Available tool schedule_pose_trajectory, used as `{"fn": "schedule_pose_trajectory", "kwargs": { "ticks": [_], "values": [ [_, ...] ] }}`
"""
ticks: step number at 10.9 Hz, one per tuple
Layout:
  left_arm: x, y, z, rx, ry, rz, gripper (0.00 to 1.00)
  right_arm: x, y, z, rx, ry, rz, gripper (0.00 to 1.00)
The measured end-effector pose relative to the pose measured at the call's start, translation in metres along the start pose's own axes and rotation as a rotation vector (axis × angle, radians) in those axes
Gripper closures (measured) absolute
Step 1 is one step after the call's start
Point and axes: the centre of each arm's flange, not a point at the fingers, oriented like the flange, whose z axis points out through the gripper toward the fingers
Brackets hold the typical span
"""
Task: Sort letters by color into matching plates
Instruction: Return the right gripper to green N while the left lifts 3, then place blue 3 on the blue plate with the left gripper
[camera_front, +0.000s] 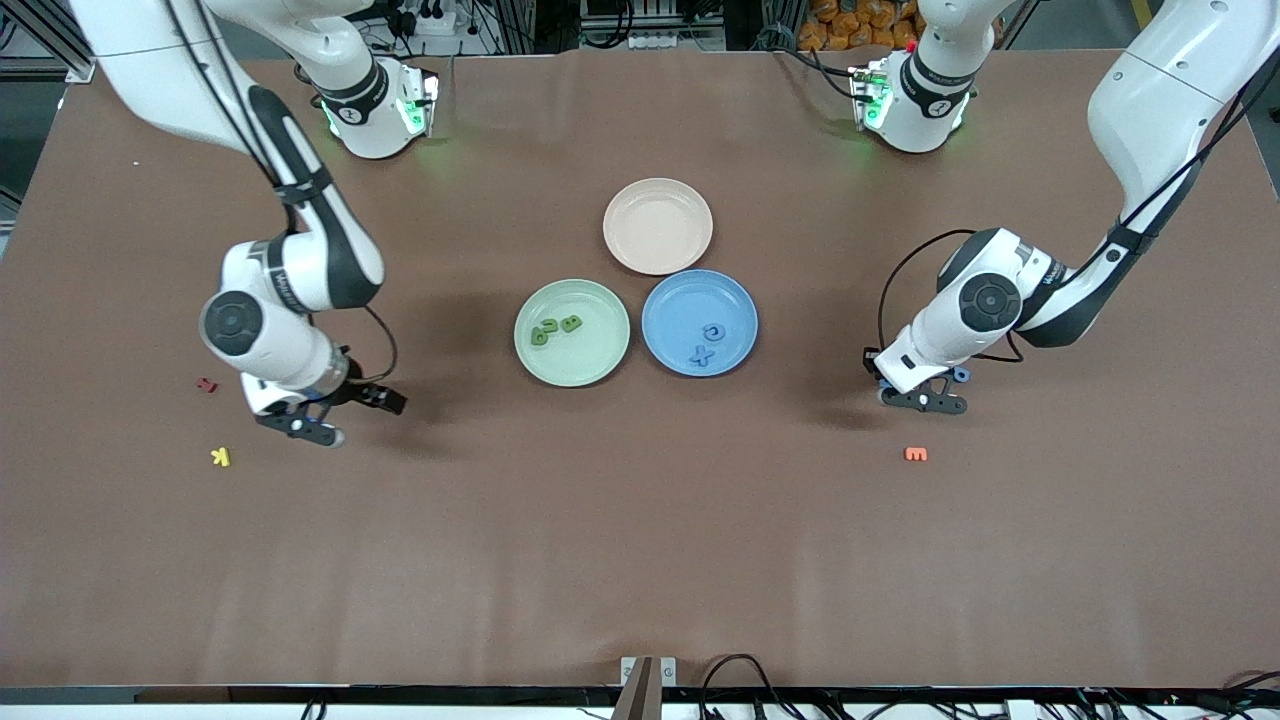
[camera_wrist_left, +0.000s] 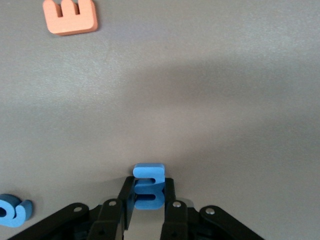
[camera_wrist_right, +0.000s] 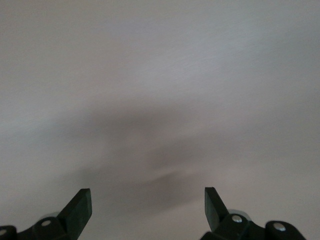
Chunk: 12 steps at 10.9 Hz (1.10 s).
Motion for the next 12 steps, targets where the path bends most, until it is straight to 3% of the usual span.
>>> {"fn": "schedule_pose_trajectory", "kwargs": {
  "ticks": [6,12],
  "values": [
    [0.029,0.031,-0.056,0.003,-0.074,-0.077,0.72,0.037,0.142,0.007,-0.026,-0.015,0.005,0.00],
    [0.021,0.174,-0.100,0.076,-0.110,-0.264,0.72,0.042,0.206,0.015,-0.060,-0.016,0.048,0.00]
  ]
}}
